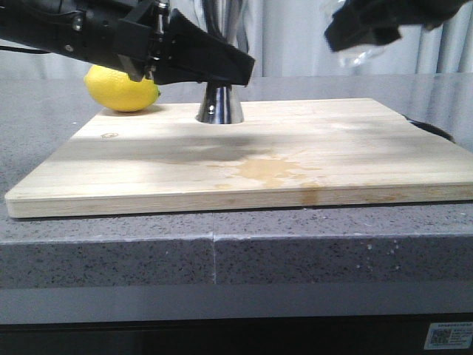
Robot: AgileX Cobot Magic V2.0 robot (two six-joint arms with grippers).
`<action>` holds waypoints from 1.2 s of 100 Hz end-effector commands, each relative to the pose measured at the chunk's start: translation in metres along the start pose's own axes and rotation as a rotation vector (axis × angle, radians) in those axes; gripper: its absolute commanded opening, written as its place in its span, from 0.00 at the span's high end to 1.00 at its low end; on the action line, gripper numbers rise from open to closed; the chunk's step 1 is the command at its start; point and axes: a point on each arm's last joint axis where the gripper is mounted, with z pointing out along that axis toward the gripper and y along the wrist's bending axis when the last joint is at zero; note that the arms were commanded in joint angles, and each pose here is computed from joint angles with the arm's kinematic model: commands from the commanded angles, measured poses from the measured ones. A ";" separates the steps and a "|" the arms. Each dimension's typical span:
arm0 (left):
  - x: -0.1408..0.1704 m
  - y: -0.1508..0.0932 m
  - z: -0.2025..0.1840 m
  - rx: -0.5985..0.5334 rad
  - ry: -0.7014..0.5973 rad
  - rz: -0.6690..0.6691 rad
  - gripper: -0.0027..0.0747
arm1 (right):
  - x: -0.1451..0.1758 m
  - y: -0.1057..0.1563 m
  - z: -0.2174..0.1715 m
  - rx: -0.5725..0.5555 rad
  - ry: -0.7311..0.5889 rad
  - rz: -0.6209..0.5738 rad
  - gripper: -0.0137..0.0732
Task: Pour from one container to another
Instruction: 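Tip the beaker upright and carry it away with the right gripper, then lower the empty beaker onto the board's far side, open right gripper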
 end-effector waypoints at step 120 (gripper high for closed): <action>-0.025 0.009 -0.033 -0.100 -0.077 0.067 0.92 | 0.044 -0.044 0.059 -0.235 -0.376 0.138 0.72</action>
